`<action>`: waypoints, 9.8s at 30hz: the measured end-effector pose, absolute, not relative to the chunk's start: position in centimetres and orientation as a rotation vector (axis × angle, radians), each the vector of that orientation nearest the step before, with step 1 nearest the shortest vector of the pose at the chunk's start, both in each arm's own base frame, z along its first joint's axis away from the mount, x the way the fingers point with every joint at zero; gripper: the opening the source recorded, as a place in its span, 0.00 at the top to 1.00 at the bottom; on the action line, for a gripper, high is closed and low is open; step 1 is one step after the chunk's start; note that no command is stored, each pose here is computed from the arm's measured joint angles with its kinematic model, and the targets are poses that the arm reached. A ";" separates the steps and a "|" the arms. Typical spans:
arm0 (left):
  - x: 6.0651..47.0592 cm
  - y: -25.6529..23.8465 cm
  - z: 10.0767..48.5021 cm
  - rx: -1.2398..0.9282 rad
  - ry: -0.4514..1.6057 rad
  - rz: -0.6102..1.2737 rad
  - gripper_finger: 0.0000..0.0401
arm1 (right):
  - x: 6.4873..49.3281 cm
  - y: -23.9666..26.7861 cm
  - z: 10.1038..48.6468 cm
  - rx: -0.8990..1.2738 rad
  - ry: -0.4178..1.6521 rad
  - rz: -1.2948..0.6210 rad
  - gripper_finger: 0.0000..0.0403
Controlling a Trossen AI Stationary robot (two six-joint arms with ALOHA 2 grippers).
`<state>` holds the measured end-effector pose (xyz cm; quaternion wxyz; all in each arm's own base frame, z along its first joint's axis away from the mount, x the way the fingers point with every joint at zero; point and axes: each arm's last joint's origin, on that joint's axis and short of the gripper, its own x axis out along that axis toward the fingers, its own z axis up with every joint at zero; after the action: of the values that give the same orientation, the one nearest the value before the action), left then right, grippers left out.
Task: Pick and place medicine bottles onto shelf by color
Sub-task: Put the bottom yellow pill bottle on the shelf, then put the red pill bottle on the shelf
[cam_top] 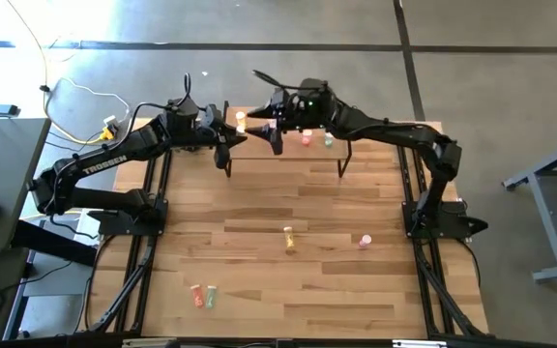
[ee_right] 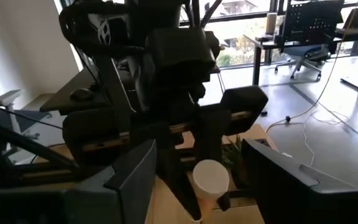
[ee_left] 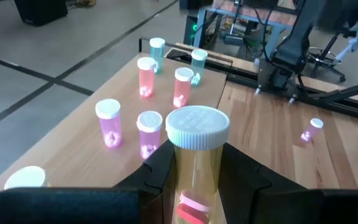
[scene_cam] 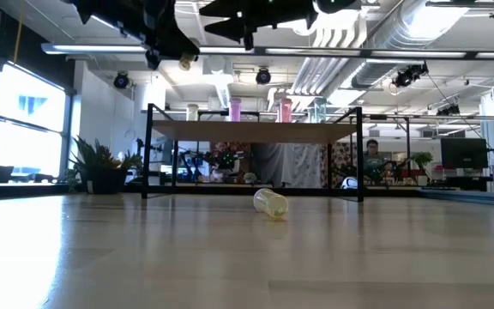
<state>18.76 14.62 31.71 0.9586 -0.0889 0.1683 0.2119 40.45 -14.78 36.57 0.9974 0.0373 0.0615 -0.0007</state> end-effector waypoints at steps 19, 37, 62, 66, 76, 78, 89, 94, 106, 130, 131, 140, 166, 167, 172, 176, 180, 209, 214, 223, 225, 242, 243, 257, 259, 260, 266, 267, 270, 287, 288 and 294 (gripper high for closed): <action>19.3 14.3 32.5 -0.143 0.265 0.391 0.79 | 42.4 -15.0 34.1 0.159 0.140 -0.019 0.44; 19.4 14.2 32.6 -0.128 0.250 0.387 0.79 | 42.5 -14.5 34.3 0.164 0.129 0.015 0.68; 19.4 14.2 32.5 -0.155 0.256 0.392 0.70 | 42.5 -14.4 34.2 0.166 0.134 0.019 0.74; 19.4 14.2 32.5 -0.155 0.258 0.393 0.65 | 42.5 -14.4 34.2 0.166 0.134 0.020 0.74; 19.4 14.2 32.5 -0.156 0.259 0.393 0.46 | 42.5 -14.4 34.2 0.165 0.137 0.012 0.74; 19.3 14.2 32.5 -0.160 0.268 0.393 0.44 | 42.5 -14.4 34.2 0.165 0.139 0.010 0.74; 18.9 13.9 32.4 -0.164 0.295 0.392 0.40 | 42.4 -14.6 34.2 0.163 0.140 -0.013 0.74; 18.2 13.5 33.1 -0.125 0.279 0.415 0.40 | 42.4 -14.6 34.2 0.155 0.139 -0.020 0.74; 16.4 12.2 34.4 -0.120 0.239 0.472 0.40 | 42.4 -14.8 34.2 0.137 0.134 -0.075 0.74; 12.5 9.2 36.4 -0.175 0.140 0.482 0.40 | 45.2 -15.9 29.4 -0.042 0.184 -0.172 0.74; 12.5 9.2 36.4 -0.177 0.146 0.488 0.40 | 45.3 -15.9 29.0 -0.041 0.199 -0.167 0.74; 12.4 9.3 36.1 -0.184 0.173 0.538 0.40 | 45.7 -15.9 27.9 -0.129 0.237 -0.150 0.74; 12.4 9.3 36.1 -0.184 0.174 0.542 0.40 | 47.2 -16.6 27.6 -0.066 0.331 -0.239 0.74; 12.4 9.3 36.1 -0.184 0.174 0.542 0.40 | 47.3 -16.6 27.4 -0.063 0.333 -0.244 0.74; 12.4 9.3 36.1 -0.169 0.179 0.541 0.40 | 47.6 -16.1 27.4 -0.057 0.328 -0.297 0.74; 12.4 9.3 36.1 -0.165 0.179 0.540 0.40 | 47.6 -16.1 27.3 -0.060 0.334 -0.326 0.74; 12.4 9.3 36.1 -0.158 0.181 0.539 0.40 | 47.4 -16.2 26.9 -0.048 0.375 -0.329 0.74; 12.3 9.2 35.8 -0.168 0.204 0.538 0.40 | 47.7 -16.5 26.0 -0.024 0.385 -0.320 0.68; 12.3 9.2 35.8 -0.168 0.205 0.538 0.40 | 47.7 -16.5 25.9 -0.019 0.394 -0.320 0.61; 12.3 9.2 35.8 -0.169 0.205 0.538 0.40 | 47.8 -16.6 26.5 -0.039 0.380 -0.368 0.55; 12.3 9.2 35.8 -0.169 0.206 0.539 0.40 | 47.8 -16.6 26.9 -0.058 0.375 -0.366 0.55; 12.3 9.2 35.5 -0.181 0.236 0.539 0.40 | 47.1 -16.2 29.4 -0.044 0.349 -0.367 0.55; 12.2 9.2 35.4 -0.187 0.249 0.540 0.40 | 47.0 -16.1 29.6 -0.029 0.340 -0.367 0.55; 11.5 8.6 33.3 -0.431 0.431 0.576 0.40 | 44.2 -13.8 33.3 0.079 0.424 -0.335 0.55; 11.4 8.4 32.9 -0.449 0.465 0.588 0.40 | 43.7 -13.5 33.7 0.086 0.448 -0.331 0.55; 11.4 8.3 32.8 -0.455 0.479 0.600 0.40 | 43.5 -13.3 33.8 0.093 0.463 -0.329 0.55; 11.9 7.3 32.6 -0.446 0.517 0.603 0.40 | 42.6 -11.6 34.5 0.161 0.521 -0.314 0.55; 12.0 7.1 32.6 -0.441 0.520 0.588 0.40 | 42.4 -11.2 34.7 0.173 0.525 -0.311 0.55; 12.6 6.4 32.6 -0.438 0.525 0.544 0.40 | 42.0 -10.2 35.0 0.208 0.549 -0.304 0.55; 14.3 0.6 32.0 -0.455 0.588 0.391 0.40 | 40.6 -1.8 33.4 0.473 0.844 -0.293 0.55; 14.4 0.2 32.0 -0.448 0.591 0.384 0.40 | 40.5 -1.2 33.3 0.473 0.861 -0.299 0.55; 15.3 -2.0 31.4 -0.410 0.620 0.364 0.40 | 39.5 2.1 32.5 0.437 0.971 -0.337 0.55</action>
<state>15.32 -1.99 31.39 0.9156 -0.1991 0.3013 0.1769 39.55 2.05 32.46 0.8479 0.2073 0.4609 -0.1600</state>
